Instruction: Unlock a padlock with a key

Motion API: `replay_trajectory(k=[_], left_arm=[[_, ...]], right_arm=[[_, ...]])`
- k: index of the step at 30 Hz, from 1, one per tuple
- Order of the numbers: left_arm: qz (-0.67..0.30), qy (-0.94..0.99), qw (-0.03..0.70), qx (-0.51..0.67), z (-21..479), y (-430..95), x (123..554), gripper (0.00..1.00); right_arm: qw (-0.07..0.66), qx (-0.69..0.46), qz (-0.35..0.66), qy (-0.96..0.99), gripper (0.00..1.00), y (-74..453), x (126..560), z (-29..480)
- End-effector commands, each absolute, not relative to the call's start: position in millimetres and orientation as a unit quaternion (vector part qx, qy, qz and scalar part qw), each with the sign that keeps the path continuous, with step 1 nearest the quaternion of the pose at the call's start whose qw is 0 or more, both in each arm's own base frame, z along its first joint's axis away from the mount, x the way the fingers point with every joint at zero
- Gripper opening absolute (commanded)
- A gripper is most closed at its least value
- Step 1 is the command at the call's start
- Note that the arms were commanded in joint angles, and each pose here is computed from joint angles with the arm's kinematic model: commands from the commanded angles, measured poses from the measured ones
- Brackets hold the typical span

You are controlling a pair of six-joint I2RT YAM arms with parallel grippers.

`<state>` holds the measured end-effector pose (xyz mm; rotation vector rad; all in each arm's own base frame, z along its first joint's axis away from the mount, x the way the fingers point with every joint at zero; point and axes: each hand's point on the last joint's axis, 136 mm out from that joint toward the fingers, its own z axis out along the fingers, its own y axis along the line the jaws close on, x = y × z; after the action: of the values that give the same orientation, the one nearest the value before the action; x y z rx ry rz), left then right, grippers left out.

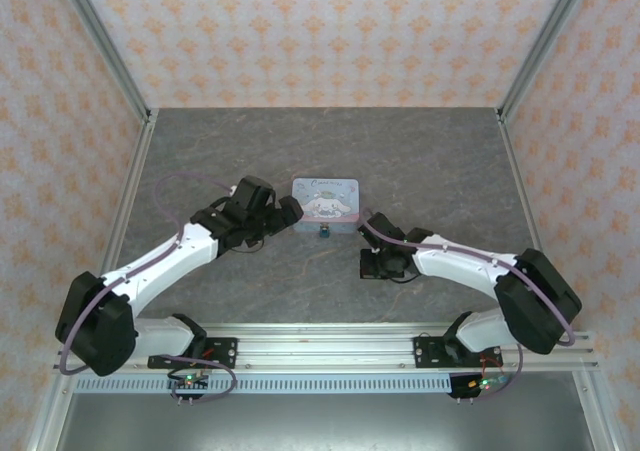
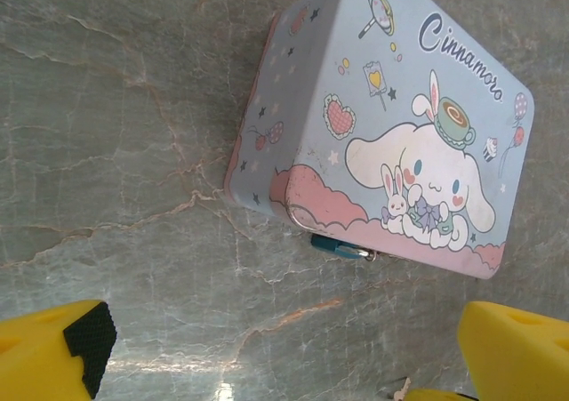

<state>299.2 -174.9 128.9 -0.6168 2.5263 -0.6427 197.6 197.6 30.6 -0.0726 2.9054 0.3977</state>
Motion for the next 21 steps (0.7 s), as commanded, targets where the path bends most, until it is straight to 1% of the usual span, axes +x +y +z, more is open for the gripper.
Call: replay_trajectory(k=[1, 2, 3, 4, 5, 6, 7, 11, 21], left_arm=[[-0.235, 0.922, 0.214, -0.220, 127.5, -182.2, 300.6, 1.00], [-0.237, 0.922, 0.213, -0.221, 126.9, -182.9, 300.8, 1.00], [-0.238, 0.921, 0.214, -0.221, 127.2, -183.4, 301.3, 1.00], [-0.240, 0.920, 0.215, -0.221, 127.8, -183.9, 301.6, 1.00], [-0.242, 0.919, 0.216, -0.222, 128.8, -184.3, 302.2, 1.00], [-0.245, 0.919, 0.218, -0.221, 130.4, -184.7, 302.6, 1.00], [-0.246, 0.918, 0.220, -0.219, 131.8, -185.2, 303.0, 1.00], [-0.245, 0.918, 0.223, -0.217, 134.5, -184.3, 303.2, 1.00], [-0.245, 0.919, 0.220, -0.217, 130.6, -185.0, 303.4, 1.00]], right_arm=[[0.102, -0.028, 0.137, 0.985, 0.00, 202.9, 199.1, 28.6], [0.101, -0.029, 0.135, 0.985, 0.00, 201.8, 198.2, 27.0], [0.101, -0.030, 0.132, 0.986, 0.04, 200.7, 197.9, 26.0], [0.102, -0.030, 0.130, 0.986, 0.13, 199.6, 197.7, 25.4], [0.103, -0.029, 0.129, 0.986, 0.26, 198.2, 197.4, 25.6], [0.105, -0.028, 0.128, 0.986, 0.33, 197.5, 197.6, 25.7], [0.107, -0.027, 0.128, 0.986, 0.37, 196.9, 197.8, 26.8], [0.114, -0.015, 0.132, 0.985, 0.42, 194.5, 197.3, 31.9], [0.107, 0.005, 0.114, 0.988, 0.43, 183.7, 191.5, 29.2]])
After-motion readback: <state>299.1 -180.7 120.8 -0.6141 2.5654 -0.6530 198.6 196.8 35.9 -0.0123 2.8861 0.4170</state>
